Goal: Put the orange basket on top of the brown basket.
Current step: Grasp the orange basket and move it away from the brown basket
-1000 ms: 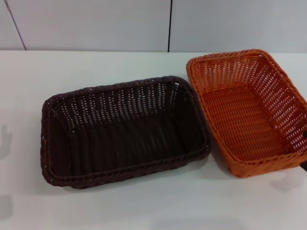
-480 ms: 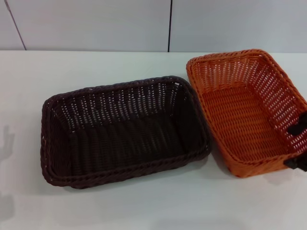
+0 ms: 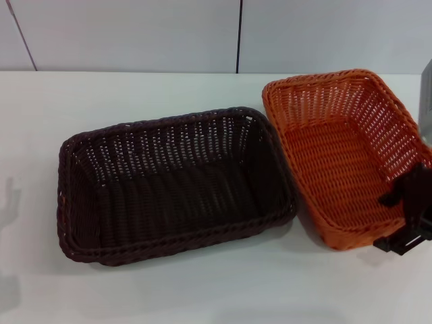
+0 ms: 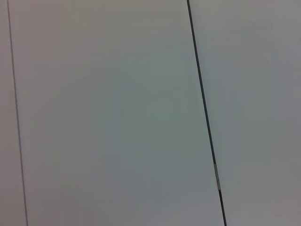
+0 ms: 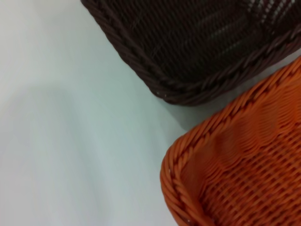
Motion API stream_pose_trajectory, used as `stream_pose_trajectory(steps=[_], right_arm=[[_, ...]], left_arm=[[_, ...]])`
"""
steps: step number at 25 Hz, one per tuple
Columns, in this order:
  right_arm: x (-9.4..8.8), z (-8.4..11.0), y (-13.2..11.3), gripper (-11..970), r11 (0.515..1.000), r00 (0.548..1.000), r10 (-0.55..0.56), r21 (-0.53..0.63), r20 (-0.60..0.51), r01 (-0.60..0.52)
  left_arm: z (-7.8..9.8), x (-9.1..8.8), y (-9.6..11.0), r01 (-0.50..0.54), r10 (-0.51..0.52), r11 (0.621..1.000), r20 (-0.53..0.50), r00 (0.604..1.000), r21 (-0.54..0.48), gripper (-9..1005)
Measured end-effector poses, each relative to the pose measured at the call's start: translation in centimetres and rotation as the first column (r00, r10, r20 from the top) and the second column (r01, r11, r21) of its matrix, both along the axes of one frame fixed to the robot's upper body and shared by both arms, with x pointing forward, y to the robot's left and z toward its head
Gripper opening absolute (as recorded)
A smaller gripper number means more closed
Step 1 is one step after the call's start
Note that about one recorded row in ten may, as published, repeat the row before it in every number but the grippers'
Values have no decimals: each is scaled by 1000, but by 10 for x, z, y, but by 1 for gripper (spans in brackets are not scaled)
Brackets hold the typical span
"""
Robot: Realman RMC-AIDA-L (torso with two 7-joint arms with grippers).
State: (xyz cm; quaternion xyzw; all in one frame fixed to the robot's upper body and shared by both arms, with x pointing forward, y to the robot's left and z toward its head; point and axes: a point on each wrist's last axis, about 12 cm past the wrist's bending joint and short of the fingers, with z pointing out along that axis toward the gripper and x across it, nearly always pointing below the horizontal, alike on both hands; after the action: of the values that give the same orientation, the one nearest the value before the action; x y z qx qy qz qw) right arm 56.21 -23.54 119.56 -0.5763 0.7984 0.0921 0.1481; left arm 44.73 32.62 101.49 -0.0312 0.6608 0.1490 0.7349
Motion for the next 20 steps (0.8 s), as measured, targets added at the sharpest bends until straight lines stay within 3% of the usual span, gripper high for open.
stream_pose_trajectory(steps=[7,16,20], right_arm=[[3,-19,6,670,1000,1000,-21,-12,-11,21],[9,-21,6,665,995,995,-95,-39,13,96],[10,-19,7,511,992,993,-118,-41,19,119]], left_arm=[[-2,-2,2,1,-1,1000,-11,1000,11,802],[-3,-3,4,3,-2,1000,-19,1000,18,802],[-4,-4,3,11,-10,1000,-26,1000,23,802]])
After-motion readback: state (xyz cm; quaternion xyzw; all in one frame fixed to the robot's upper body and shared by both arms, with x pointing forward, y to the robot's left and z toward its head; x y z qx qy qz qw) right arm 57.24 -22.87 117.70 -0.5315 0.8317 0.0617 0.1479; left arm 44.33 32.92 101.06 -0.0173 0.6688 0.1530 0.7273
